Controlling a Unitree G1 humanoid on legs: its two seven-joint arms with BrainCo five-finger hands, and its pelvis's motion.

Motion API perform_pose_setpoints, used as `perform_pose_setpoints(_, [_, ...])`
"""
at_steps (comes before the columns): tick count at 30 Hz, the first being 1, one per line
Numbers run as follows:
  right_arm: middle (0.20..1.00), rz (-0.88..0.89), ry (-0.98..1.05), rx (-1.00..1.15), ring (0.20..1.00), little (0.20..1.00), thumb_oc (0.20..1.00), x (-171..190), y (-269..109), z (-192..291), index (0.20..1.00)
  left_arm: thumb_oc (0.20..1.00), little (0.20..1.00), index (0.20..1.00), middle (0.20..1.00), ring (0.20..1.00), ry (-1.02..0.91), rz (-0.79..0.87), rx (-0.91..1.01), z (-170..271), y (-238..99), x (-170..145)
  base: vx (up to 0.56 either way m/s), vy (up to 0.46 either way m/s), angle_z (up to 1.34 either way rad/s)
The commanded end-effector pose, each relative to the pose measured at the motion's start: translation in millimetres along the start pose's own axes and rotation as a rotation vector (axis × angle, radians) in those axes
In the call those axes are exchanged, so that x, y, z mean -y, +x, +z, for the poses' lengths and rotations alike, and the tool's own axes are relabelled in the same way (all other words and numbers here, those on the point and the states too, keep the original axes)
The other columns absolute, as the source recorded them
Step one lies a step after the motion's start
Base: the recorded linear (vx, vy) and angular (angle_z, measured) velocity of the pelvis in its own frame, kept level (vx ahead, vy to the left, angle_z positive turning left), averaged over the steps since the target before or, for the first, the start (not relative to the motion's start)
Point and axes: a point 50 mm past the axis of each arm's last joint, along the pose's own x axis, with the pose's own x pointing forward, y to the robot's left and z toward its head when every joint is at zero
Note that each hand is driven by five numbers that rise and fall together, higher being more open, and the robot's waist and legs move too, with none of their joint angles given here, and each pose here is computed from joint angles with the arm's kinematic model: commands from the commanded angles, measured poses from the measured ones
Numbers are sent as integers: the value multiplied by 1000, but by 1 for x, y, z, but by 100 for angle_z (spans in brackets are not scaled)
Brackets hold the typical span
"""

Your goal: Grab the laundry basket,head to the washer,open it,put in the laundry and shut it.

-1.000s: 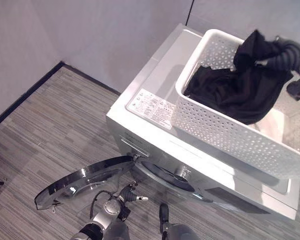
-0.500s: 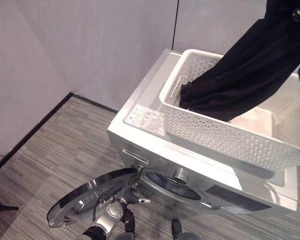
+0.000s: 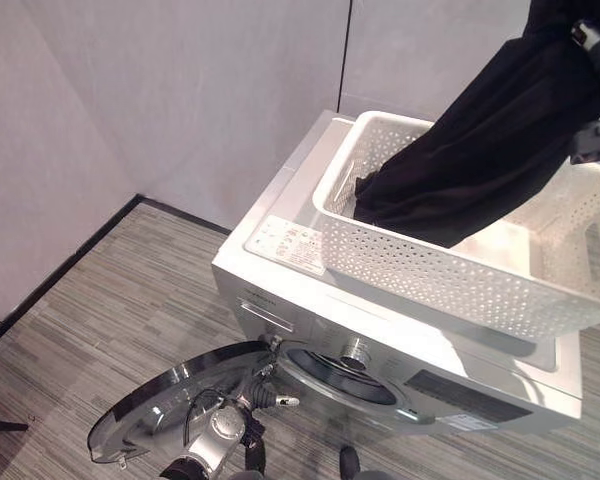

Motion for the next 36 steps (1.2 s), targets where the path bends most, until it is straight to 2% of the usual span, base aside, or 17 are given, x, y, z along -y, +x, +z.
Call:
perform_pose_setpoints(1, [200, -118, 0, 151, 200, 200, 200, 35, 13, 31, 200, 1000, 1000, 1000, 1000, 1000, 145, 36, 199, 43, 2, -18, -28, -72, 28])
perform_pose_setpoints(3, [200, -115, -25, 141, 200, 200, 200, 41, 11, 29, 200, 1000, 1000, 1000, 1000, 1000, 253, 132, 342, 73, -7, -41, -40, -83, 24])
perform_pose_setpoints(4, [200, -102, -49, 117, 200, 200, 200, 42, 7, 23, 200, 1000, 1000, 1000, 1000, 1000, 420, 349, 538, 122, -30, -85, -25, -70, 15])
perform_pose_setpoints(5, [200, -102, -47, 116, 200, 200, 200, 42, 7, 23, 200, 1000, 1000, 1000, 1000, 1000, 422, 351, 536, 122, -31, -86, -2, -50, 9])
perform_pose_setpoints(7, [200, -104, -45, 93, 200, 200, 200, 42, 8, 20, 200, 1000, 1000, 1000, 1000, 1000, 531, 546, 672, 162, -56, -121, 31, -17, 6])
perform_pose_setpoints(10, [200, -88, -30, 79, 200, 200, 200, 35, 10, 19, 200, 1000, 1000, 1000, 1000, 1000, 557, 689, 750, 189, -75, -143, 16, 2, 10])
perform_pose_setpoints(11, [200, -87, -30, 80, 200, 200, 200, 35, 11, 19, 200, 1000, 1000, 1000, 1000, 1000, 557, 690, 749, 189, -76, -143, 41, 8, 5])
perform_pose_setpoints(13, [200, -62, 9, 62, 200, 200, 200, 22, 13, 18, 200, 1000, 1000, 1000, 1000, 1000, 588, 888, 910, 239, -110, -167, 41, 16, 0])
perform_pose_setpoints(15, [200, -52, 17, 56, 200, 200, 200, 18, 14, 17, 200, 1000, 1000, 1000, 1000, 1000, 585, 913, 948, 250, -116, -170, 25, 13, -7])
perform_pose_setpoints(16, [200, -54, 17, 59, 200, 200, 200, 19, 14, 17, 200, 1000, 1000, 1000, 1000, 1000, 585, 915, 949, 251, -116, -170, 0, 0, 0])
perform_pose_setpoints(17, [200, -50, 40, 56, 200, 200, 200, 14, 16, 18, 200, 1000, 1000, 1000, 1000, 1000, 569, 916, 1008, 273, -120, -169, 32, 23, -1])
perform_pose_setpoints(21, [200, -30, 107, 45, 200, 200, 200, -3, 34, 26, 200, 1000, 1000, 1000, 1000, 1000, 397, 716, 1072, 322, -102, -156, 33, 33, -12])
perform_pose_setpoints(22, [200, -32, 106, 50, 200, 200, 200, -2, 35, 27, 200, 1000, 1000, 1000, 1000, 1000, 395, 718, 1078, 324, -102, -156, 22, 34, -6])
perform_pose_setpoints(27, [200, 30, 154, 85, 200, 200, 200, -26, 51, 46, 200, 1000, 1000, 1000, 1000, 1000, 296, 580, 1056, 362, -74, -130, 3, 13, -2])
perform_pose_setpoints(28, [200, 74, 205, 91, 200, 200, 200, -46, 60, 57, 200, 1000, 1000, 1000, 1000, 1000, 259, 488, 993, 380, -56, -113, 19, 36, -13])
perform_pose_setpoints(36, [200, 151, 260, 128, 200, 200, 200, -74, 73, 83, 200, 1000, 1000, 1000, 1000, 1000, 218, 409, 903, 407, -43, -94, 17, 30, -22])
